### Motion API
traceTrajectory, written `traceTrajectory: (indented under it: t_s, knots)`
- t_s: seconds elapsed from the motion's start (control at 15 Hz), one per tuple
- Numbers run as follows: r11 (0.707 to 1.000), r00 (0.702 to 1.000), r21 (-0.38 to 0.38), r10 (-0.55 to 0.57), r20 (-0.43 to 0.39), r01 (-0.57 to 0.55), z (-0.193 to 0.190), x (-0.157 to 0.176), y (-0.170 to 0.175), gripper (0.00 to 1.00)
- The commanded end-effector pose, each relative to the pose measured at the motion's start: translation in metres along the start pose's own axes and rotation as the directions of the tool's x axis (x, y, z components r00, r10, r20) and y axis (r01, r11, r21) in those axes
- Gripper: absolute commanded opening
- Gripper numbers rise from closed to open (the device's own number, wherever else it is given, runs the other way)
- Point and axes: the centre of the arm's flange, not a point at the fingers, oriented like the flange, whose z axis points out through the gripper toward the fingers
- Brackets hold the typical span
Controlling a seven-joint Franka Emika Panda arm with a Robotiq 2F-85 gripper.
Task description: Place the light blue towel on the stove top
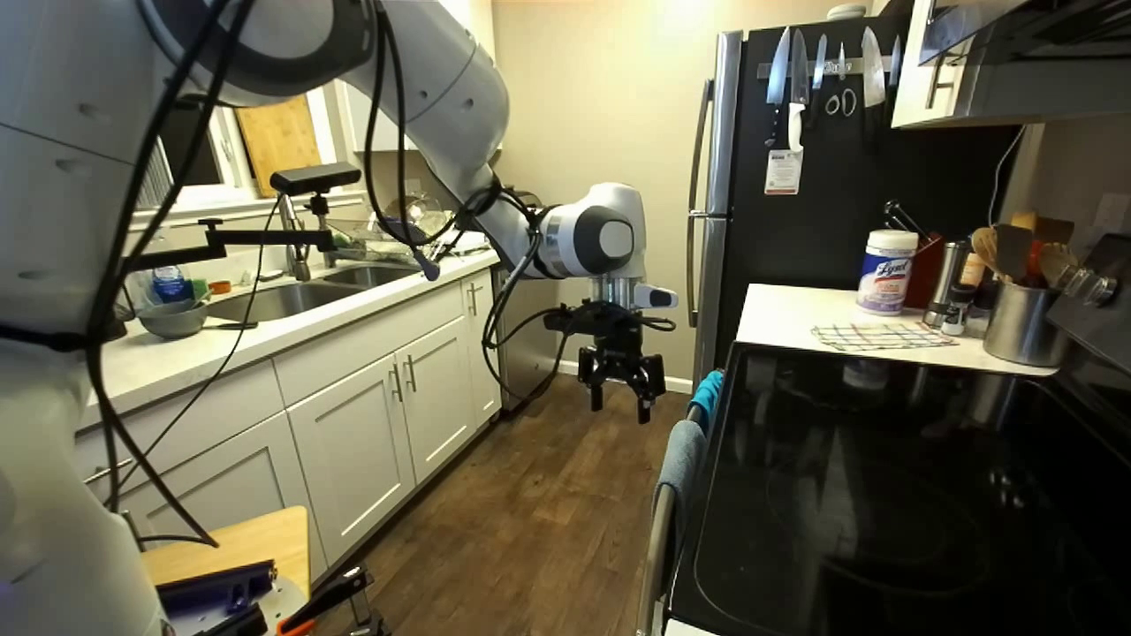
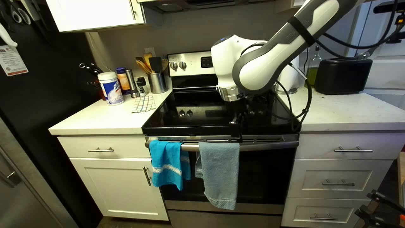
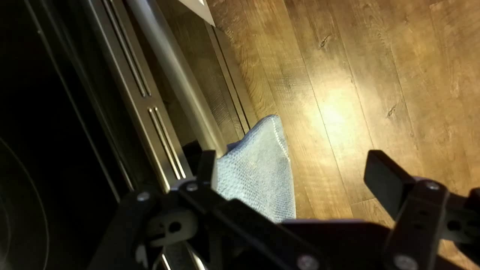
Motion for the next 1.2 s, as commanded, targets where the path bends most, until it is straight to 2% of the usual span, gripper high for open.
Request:
traceTrajectory:
  t_s: [0.0, 0.27, 0.33, 1.13]
  knots:
    - [0.996, 0.996, -0.055, -0.078, -0.038, 0.076, -0.011, 0.022, 0.007, 1.0]
    - [0.986, 0.988, -0.084, -0.147, -0.055, 0.142, -0.018, 0.037, 0.011, 1.0]
    - [0.994, 0.994, -0.058, -0.095, -0.056, 0.092, -0.017, 0.027, 0.007, 1.0]
    - [0.994, 0.993, -0.058, -0.101, -0.061, 0.097, -0.012, 0.031, 0.003, 1.0]
